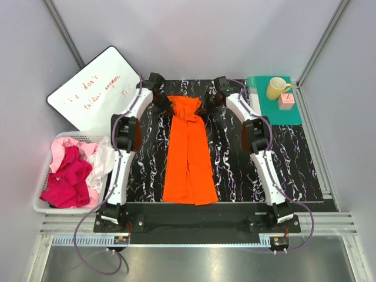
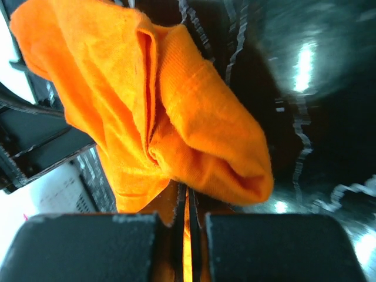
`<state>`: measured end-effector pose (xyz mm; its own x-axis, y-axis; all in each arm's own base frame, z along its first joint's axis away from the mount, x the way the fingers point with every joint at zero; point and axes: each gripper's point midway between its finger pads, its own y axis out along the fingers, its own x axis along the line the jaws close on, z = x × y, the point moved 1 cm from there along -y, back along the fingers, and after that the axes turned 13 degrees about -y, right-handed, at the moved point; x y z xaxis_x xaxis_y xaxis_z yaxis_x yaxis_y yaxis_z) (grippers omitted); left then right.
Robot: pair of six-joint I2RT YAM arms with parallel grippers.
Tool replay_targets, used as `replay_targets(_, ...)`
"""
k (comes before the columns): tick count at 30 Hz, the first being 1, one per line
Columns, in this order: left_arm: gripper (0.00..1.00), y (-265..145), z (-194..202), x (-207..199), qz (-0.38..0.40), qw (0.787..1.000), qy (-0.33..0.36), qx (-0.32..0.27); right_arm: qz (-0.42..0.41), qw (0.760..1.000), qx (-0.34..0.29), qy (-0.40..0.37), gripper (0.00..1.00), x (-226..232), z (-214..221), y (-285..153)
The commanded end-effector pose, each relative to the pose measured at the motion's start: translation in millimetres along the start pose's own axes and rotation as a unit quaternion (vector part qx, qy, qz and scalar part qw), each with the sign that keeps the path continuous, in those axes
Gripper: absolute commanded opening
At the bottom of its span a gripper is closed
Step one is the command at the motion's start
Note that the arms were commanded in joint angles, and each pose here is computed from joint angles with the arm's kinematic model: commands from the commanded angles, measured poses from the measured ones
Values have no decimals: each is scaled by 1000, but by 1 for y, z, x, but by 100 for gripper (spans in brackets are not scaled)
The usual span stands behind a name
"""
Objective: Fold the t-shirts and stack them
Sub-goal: Fold the tshirt
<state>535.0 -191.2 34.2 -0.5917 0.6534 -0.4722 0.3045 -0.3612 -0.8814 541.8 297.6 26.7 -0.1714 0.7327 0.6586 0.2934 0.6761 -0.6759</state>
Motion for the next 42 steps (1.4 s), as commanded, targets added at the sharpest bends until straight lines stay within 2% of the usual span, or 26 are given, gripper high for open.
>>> replay_targets(1, 8, -1, -20, -17, 53, 998, 17, -9, 75, 995, -58, -6, 0, -13, -31, -35)
replay_targets(6, 19, -5, -20, -19, 64, 997, 38, -4, 103, 990, -93, 6, 0, -28, -52, -53)
replay_targets(7, 27, -5, -19, -17, 62, 997, 42, -2, 101, 991, -91, 8, 0, -32, -52, -49)
replay_targets(8, 45, -11, -19, -18, 65, 997, 45, -1, 99, 991, -93, 7, 0, -32, -54, -50)
replay_targets(10, 58, -22, -14, -15, 59, 997, 53, -3, 98, 990, -99, 11, 0, -35, -58, -50)
replay_targets(11, 78, -26, -14, -13, 54, 997, 57, -9, 87, 991, -100, 8, 1, -30, -61, -51)
replay_targets(12, 83, -33, -13, -12, 53, 996, 68, -13, 83, 992, -98, 7, 7, -29, -60, -50)
replay_targets(13, 86, -49, -10, -13, 55, 995, 75, -18, 79, 992, -99, 0, 24, -26, -61, -52)
replay_targets(14, 96, -57, -11, -12, 50, 995, 80, -30, 85, 991, -100, -3, 35, -27, -61, -53)
replay_targets(15, 99, -68, -10, -13, 51, 994, 83, -40, 84, 991, -107, -9, 42, -19, -65, -62)
replay_targets(16, 99, -92, -8, -21, 64, 992, 88, -57, 90, 990, -111, -18, 54, -18, -67, -67)
replay_targets(19, 99, -118, 10, -17, 73, 990, 101, -58, 112, 985, -125, -47, 69, -7, -69, -96)
replay_targets(20, 99, -113, 21, -1, 55, 993, 99, -42, 125, 985, -112, -47, 78, -13, -58, -98)
replay_targets(22, 99, -134, 36, 2, 66, 992, 103, -39, 130, 980, -125, -88, 88, 8, -57, -133)
replay_targets(23, 99, -136, 44, 8, 65, 992, 104, -33, 140, 981, -99, -86, 100, -2, -37, -132)
replay_targets(24, 99, -130, 59, 26, 48, 993, 107, -15, 137, 978, -119, -106, 100, 19, -37, -161)
replay_targets(26, 99, -146, 78, 34, 52, 991, 123, -13, 149, 979, -90, -107, 100, 8, -4, -168)
replay_targets(28, 98, -153, 105, 59, 40, 990, 133, 5, 132, 978, -107, -118, 100, 30, 10, -198)
replay_targets(32, 96, -162, 150, 105, 27, 990, 132, 37, 118, 989, -56, -76, 100, 24, 87, -214)
replay_targets(33, 96, -166, 166, 123, 21, 991, 128, 44, 109, 990, -66, -67, 98, 35, 97, -228)
replay_targets(34, 95, -167, 176, 133, 18, 991, 124, 52, 102, 993, -37, -47, 94, 27, 126, -224)
replay_targets(35, 95, -169, 183, 142, 16, 991, 120, 54, 94, 994, -45, -44, 91, 33, 135, -234)
replay_targets(36, 94, -178, 193, 144, 26, 991, 120, 51, 91, 995, -37, -25, 76, 32, 148, -234)
replay_targets(39, 93, -179, 221, 178, 16, 993, 93, 76, 65, 997, 1, 27, 60, 29, 197, -234)
replay_targets(40, 92, -175, 229, 192, 6, 993, 85, 85, 66, 996, 25, 51, 48, 20, 220, -230)
replay_targets(42, 92, -177, 242, 200, 7, 991, 93, 92, 42, 996, 30, 71, 42, 25, 236, -230)
